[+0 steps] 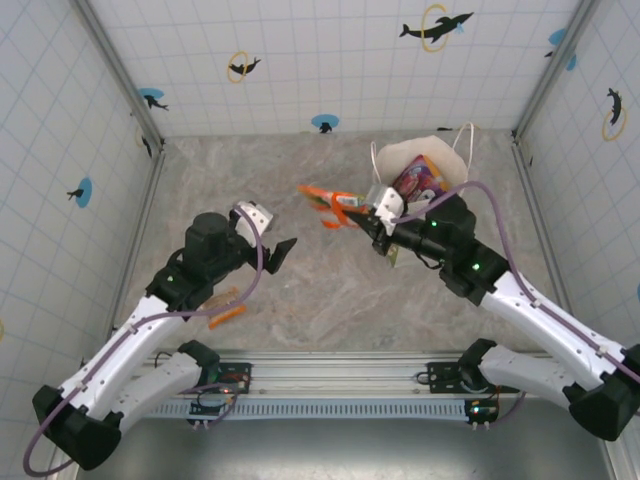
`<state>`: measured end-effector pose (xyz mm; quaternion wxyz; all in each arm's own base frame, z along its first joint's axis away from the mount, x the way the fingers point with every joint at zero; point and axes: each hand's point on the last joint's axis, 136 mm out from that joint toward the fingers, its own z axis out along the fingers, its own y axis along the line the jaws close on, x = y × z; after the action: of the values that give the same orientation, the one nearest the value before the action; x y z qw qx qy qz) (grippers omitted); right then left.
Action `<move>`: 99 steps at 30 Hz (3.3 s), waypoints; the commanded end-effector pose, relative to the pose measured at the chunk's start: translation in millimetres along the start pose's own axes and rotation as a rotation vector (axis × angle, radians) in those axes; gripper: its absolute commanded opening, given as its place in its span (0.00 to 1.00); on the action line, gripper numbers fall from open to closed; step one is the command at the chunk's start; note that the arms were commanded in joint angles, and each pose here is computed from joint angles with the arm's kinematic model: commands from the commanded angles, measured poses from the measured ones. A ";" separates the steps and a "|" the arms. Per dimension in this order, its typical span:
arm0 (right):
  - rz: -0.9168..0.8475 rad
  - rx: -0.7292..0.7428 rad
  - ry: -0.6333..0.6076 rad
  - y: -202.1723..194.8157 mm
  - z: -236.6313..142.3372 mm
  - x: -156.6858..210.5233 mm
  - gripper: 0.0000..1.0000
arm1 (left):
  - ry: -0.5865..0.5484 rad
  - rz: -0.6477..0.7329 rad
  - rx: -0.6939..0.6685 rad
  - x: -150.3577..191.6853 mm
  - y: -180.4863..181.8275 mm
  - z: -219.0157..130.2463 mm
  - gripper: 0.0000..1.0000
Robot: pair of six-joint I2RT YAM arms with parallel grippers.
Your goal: Place the snacks into the paper bag
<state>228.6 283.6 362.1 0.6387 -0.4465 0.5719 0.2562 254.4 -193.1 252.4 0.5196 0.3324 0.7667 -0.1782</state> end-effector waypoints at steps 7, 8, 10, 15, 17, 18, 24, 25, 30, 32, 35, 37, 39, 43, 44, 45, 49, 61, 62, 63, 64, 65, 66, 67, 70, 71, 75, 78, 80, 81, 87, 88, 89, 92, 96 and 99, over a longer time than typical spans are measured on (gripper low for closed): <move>0.010 0.464 -0.348 -88.3 -65.1 -89.7 0.06 | -0.056 -0.289 -0.101 3.1 21.1 27.3 0.97; 0.012 0.498 -0.368 -95.3 -71.8 -92.7 0.06 | -0.062 -0.299 -0.104 3.9 21.9 28.3 0.97; 0.034 0.572 -0.394 -110.3 -83.9 -94.1 0.06 | -0.065 -0.313 -0.109 5.6 22.8 29.7 0.98; 0.080 0.751 -0.360 -148.4 -103.9 -72.3 0.06 | -0.041 -0.330 -0.127 11.6 25.7 33.6 0.98; 0.108 0.797 -0.308 -162.2 -104.7 -53.6 0.06 | -0.027 -0.333 -0.125 14.8 24.9 36.1 0.98; 0.125 0.813 -0.279 -168.5 -104.3 -42.4 0.06 | -0.018 -0.336 -0.125 16.5 25.1 37.8 0.98; 0.189 0.863 -0.128 -188.3 -95.8 16.9 0.07 | 0.028 -0.379 -0.134 24.5 26.7 47.0 0.98; 0.197 0.864 -0.105 -190.1 -94.2 24.7 0.07 | 0.038 -0.393 -0.141 26.1 27.7 48.1 0.98; 0.222 0.847 -0.036 -190.6 -86.3 51.6 0.08 | 0.040 -0.399 -0.163 29.3 31.0 49.3 0.98; 0.229 0.843 -0.015 -190.4 -84.5 58.8 0.09 | 0.029 -0.405 -0.165 31.0 31.3 48.7 0.98; 0.245 0.827 0.001 -188.7 -81.3 64.5 0.16 | 0.025 -0.411 -0.175 32.1 33.0 47.8 0.98; 0.254 0.810 0.000 -187.2 -79.2 63.0 0.26 | 0.043 -0.413 -0.184 36.1 34.4 48.7 0.98; 0.261 0.802 -0.005 -186.4 -78.6 60.7 0.33 | 0.059 -0.416 -0.190 38.0 35.7 49.2 0.98; 0.267 0.792 -0.006 -185.3 -79.4 55.6 0.37 | 0.074 -0.458 -0.203 40.3 39.3 49.2 0.98; 0.268 0.789 -0.007 -184.8 -79.7 54.0 0.37 | 0.077 -0.464 -0.201 40.7 39.9 49.2 0.98; 0.268 0.783 -0.011 -183.9 -79.8 52.4 0.37 | 0.079 -0.471 -0.199 40.7 40.6 49.0 0.98; 0.279 0.739 -0.027 -177.5 -78.1 43.9 0.37 | 0.100 -0.516 -0.187 44.6 44.6 48.3 0.98; 0.203 0.400 0.019 -75.3 -18.5 8.2 0.40 | 0.283 -0.783 -0.271 88.5 77.6 23.0 0.96; 0.201 0.372 0.021 -62.2 -12.4 6.9 0.40 | 0.304 -0.826 -0.279 95.0 80.5 18.8 0.96; 0.202 0.333 0.022 -47.2 -5.5 6.6 0.40 | 0.336 -0.887 -0.293 105.6 83.5 13.1 0.94; 0.206 0.296 0.022 -33.2 0.4 7.3 0.40 | 0.372 -0.948 -0.313 117.3 85.8 7.1 0.93; 0.214 0.269 0.024 -21.2 5.5 10.1 0.40 | 0.403 -1.001 -0.334 126.9 87.0 1.6 0.92; 0.216 0.237 0.032 -7.7 11.2 15.3 0.40 | 0.436 -1.049 -0.357 137.8 86.0 -4.3 0.91; 0.219 0.211 0.041 3.5 16.2 21.3 0.40 | 0.465 -1.091 -0.377 147.3 83.3 -9.4 0.90; 0.233 0.164 0.067 27.2 27.1 39.3 0.41 | 0.528 -1.215 -0.441 174.6 74.8 -23.1 0.89; 0.241 0.154 0.074 32.0 29.7 44.6 0.41 | 0.547 -1.248 -0.460 183.0 72.6 -27.5 0.89; 0.275 0.102 0.084 48.9 36.3 62.0 0.41 | 0.601 -1.352 -0.547 213.2 71.1 -47.6 0.91; 0.287 0.095 0.086 53.6 35.4 72.3 0.41 | 0.610 -1.419 -0.602 230.0 71.9 -59.3 0.96; 0.295 0.092 0.085 55.9 33.5 77.9 0.41 | 0.613 -1.455 -0.622 240.1 70.3 -63.1 0.97; 0.298 0.090 0.084 56.7 32.4 80.0 0.41 | 0.617 -1.469 -0.634 246.4 69.4 -64.4 0.98; 0.327 0.077 0.075 62.0 27.4 87.6 0.41 | 0.732 -1.460 -0.769 283.8 64.2 -81.5 0.98; 0.334 0.079 0.071 61.6 25.9 88.6 0.41 | 0.746 -1.448 -0.800 287.8 65.2 -85.8 0.98; 0.335 0.080 0.069 62.0 25.1 89.1 0.41 | 0.750 -1.436 -0.825 289.6 67.1 -89.3 0.98; 0.343 0.084 0.068 62.4 22.3 92.4 0.41 | 0.755 -1.411 -0.849 292.4 67.6 -94.8 0.97; 0.343 0.092 0.057 61.2 21.0 92.4 0.41 | 0.758 -1.446 -0.755 296.6 56.0 -81.9 0.97; 0.343 0.089 0.055 61.5 21.6 91.4 0.41 | 0.718 -1.483 -0.684 296.2 52.5 -67.4 0.95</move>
<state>209.6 315.0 239.4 0.5675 -0.3345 0.6876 0.3054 173.6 -6.4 20.2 0.0802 -0.3828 0.9169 -0.0802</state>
